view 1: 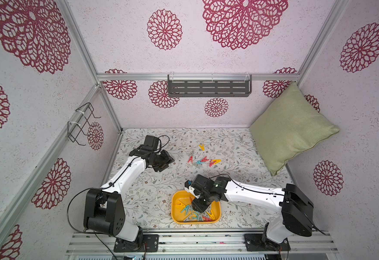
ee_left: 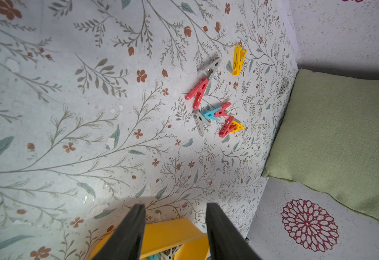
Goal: Put the clothespins into the storage box
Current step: Place the clothespin in the storage box, then pick up the clothespin from the center of the board, then place the clothespin in the storage box, then pick up the clothespin from the center of the board, then place the clothespin in the storage box.
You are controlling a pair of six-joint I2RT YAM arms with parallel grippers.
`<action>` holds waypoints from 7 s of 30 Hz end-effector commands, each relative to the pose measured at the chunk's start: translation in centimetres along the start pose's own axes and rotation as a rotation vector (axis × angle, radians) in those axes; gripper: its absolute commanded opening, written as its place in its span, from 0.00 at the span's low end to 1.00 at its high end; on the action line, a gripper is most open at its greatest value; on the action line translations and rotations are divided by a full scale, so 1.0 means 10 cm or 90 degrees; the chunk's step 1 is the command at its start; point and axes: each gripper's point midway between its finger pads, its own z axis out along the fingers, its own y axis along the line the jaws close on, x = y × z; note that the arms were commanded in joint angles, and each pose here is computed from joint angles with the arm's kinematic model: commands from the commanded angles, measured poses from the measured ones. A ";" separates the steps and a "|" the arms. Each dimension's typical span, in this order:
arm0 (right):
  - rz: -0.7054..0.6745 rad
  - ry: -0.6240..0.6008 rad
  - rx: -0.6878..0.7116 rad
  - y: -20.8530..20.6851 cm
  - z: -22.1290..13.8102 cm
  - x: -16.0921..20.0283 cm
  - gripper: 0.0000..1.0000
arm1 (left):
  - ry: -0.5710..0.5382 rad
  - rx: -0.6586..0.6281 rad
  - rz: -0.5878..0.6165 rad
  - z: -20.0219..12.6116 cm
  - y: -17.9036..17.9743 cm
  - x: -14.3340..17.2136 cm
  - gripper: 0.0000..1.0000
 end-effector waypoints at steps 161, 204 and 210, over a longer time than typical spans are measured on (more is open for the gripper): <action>0.414 -0.154 0.120 -2.70 0.60 -2.40 0.07 | 0.101 -0.146 0.201 0.04 0.26 0.85 0.50; 0.089 -0.142 -0.083 -0.27 -0.46 -0.04 0.08 | -0.008 0.019 -0.019 0.02 -0.07 0.26 0.51; 0.082 -0.182 -0.047 -0.35 -0.61 -0.16 0.45 | 0.004 0.021 -0.001 0.08 -0.21 0.26 0.51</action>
